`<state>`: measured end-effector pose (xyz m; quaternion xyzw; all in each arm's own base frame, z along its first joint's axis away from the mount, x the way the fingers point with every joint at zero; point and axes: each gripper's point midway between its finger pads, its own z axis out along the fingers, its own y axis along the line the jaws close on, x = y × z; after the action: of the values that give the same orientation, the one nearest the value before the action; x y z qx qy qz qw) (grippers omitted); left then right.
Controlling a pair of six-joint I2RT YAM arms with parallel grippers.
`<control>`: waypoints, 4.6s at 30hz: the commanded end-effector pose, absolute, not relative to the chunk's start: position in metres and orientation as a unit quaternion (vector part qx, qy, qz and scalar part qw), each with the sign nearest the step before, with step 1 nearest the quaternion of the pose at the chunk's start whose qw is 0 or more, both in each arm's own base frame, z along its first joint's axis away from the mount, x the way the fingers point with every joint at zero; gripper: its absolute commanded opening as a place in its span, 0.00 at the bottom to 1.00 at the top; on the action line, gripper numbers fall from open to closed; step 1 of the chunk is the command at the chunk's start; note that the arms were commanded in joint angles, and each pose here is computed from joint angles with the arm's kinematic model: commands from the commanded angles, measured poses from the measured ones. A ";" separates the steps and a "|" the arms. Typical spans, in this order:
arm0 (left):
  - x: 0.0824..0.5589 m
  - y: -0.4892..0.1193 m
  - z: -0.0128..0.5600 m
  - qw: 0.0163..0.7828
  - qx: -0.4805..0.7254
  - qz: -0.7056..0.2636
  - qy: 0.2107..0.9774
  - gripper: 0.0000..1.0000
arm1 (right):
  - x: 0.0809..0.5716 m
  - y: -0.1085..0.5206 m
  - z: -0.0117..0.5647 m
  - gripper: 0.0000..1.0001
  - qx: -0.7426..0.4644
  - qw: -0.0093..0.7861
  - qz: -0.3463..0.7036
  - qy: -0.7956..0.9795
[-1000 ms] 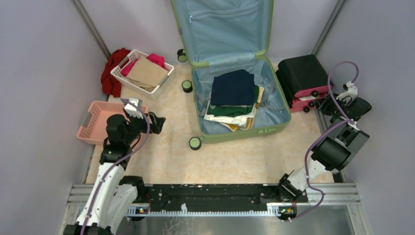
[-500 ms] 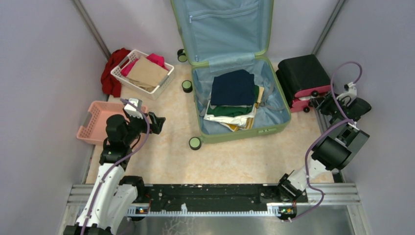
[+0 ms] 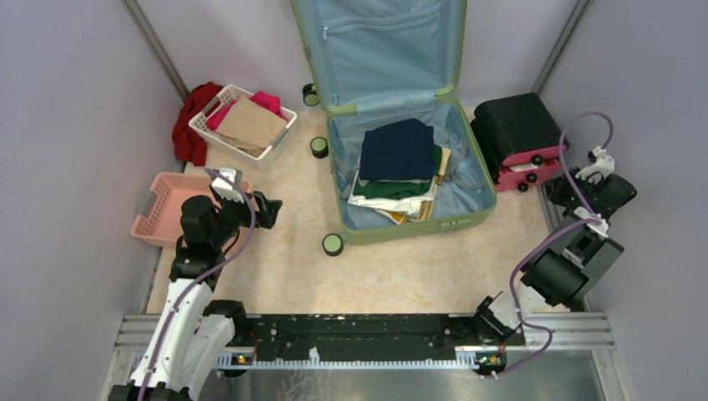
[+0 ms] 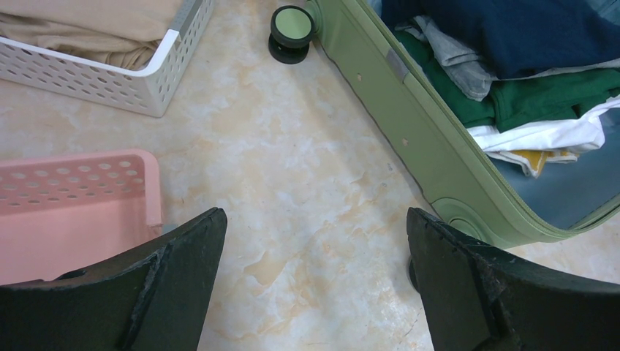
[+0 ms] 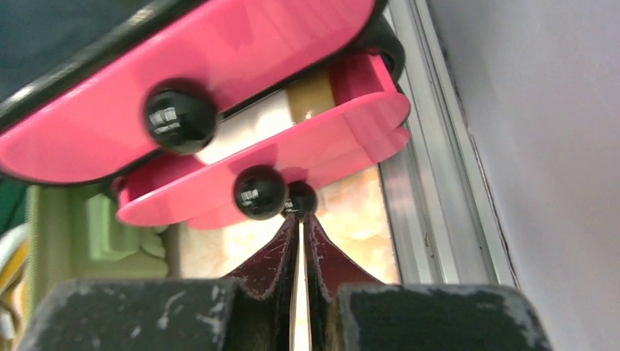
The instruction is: Open, take out, and arrange the luggage
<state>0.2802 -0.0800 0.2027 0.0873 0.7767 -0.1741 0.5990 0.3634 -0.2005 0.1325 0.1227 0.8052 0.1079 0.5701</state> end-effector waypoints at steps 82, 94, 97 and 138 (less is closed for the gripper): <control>0.280 -0.081 0.224 0.622 0.096 -0.173 0.758 0.99 | 0.299 -0.216 0.072 0.99 0.139 0.422 0.080 0.892; 0.282 -0.080 0.221 0.619 0.093 -0.169 0.761 0.99 | 0.309 -0.201 0.213 0.99 -0.050 0.551 -0.013 0.833; 0.283 -0.079 0.218 0.616 0.090 -0.167 0.764 0.99 | 0.325 -0.168 0.254 0.99 -0.087 0.632 0.044 0.768; 0.290 -0.069 0.203 0.601 0.076 -0.142 0.783 0.99 | 0.504 0.046 0.087 0.34 0.006 0.386 0.138 0.912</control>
<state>0.2869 -0.0686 0.1903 0.0689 0.7930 -0.1447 0.5878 0.4811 0.0442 0.0709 -0.0093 0.9211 0.1519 0.3583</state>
